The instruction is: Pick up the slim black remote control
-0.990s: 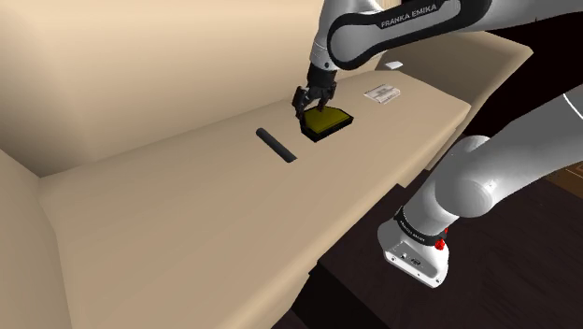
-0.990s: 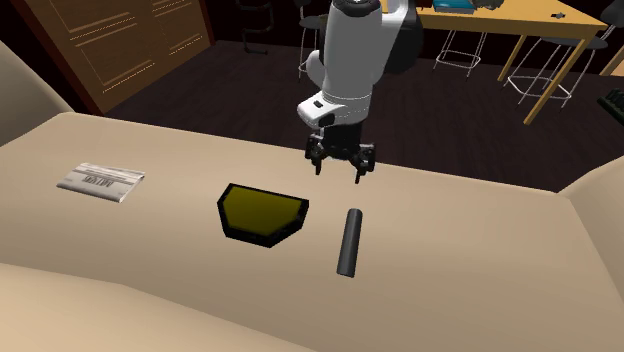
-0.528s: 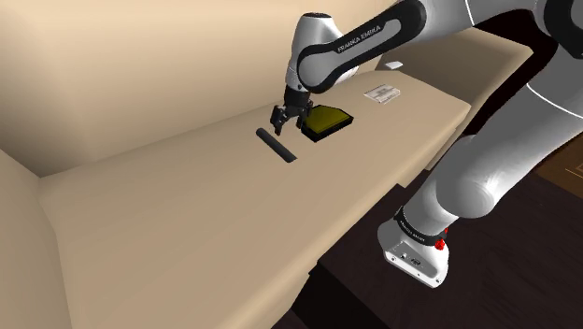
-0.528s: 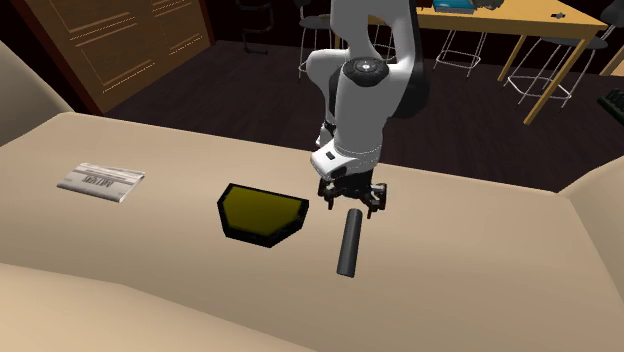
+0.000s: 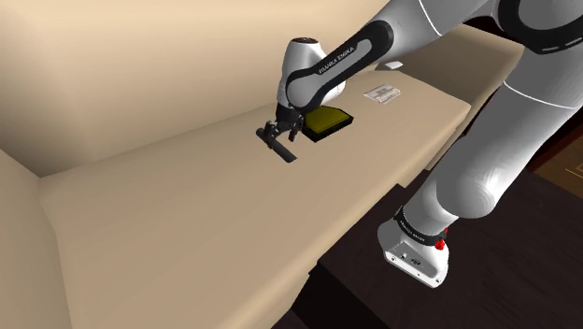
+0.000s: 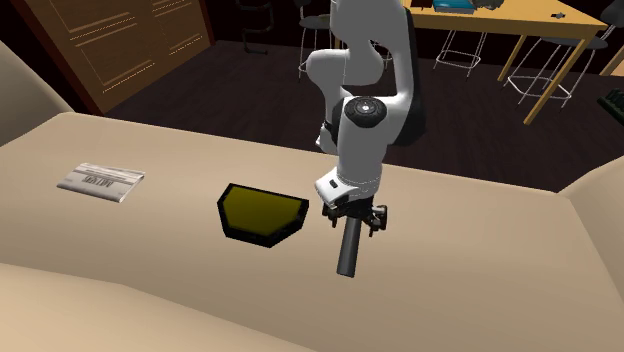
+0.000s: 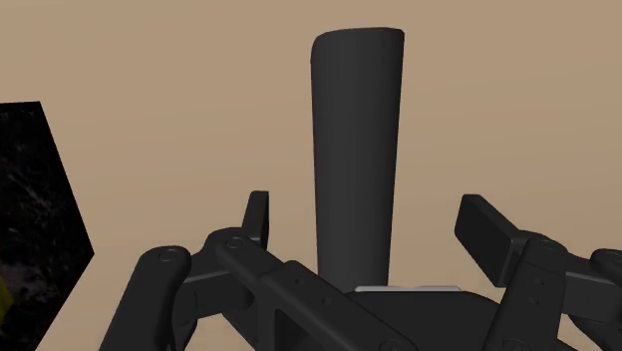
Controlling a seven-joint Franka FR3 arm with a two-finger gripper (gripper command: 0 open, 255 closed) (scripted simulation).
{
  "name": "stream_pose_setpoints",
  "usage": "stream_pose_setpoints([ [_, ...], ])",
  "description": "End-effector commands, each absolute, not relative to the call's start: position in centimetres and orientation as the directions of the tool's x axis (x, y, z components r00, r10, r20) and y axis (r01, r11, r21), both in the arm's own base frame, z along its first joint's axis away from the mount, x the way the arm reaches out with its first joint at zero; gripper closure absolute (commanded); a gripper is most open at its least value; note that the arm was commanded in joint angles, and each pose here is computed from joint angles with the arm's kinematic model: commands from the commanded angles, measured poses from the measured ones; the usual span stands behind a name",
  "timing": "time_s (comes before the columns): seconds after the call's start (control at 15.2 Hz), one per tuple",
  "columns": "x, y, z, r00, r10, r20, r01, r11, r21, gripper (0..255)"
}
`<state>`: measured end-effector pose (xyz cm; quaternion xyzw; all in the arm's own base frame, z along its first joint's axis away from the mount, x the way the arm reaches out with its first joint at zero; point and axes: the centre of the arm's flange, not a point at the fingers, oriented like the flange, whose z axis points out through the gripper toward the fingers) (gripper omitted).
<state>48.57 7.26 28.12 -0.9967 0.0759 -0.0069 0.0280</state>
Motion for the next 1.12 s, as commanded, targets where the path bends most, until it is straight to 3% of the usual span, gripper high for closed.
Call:
stream_pose_setpoints([
  [0.0, 48.7, 7.3, 27.0, 0.988, -0.152, 0.01, -0.151, -0.987, -0.057, 0],
  [0.13, 48.7, 7.3, 26.7, 0.988, -0.152, 0.01, -0.151, -0.987, -0.057, 0],
  [0.2, 48.7, 7.3, 26.7, 0.988, -0.152, 0.01, -0.151, -0.987, -0.057, 255],
  [1.06, 48.7, 7.3, 28.8, 0.988, -0.152, 0.01, -0.151, -0.987, -0.057, 255],
])
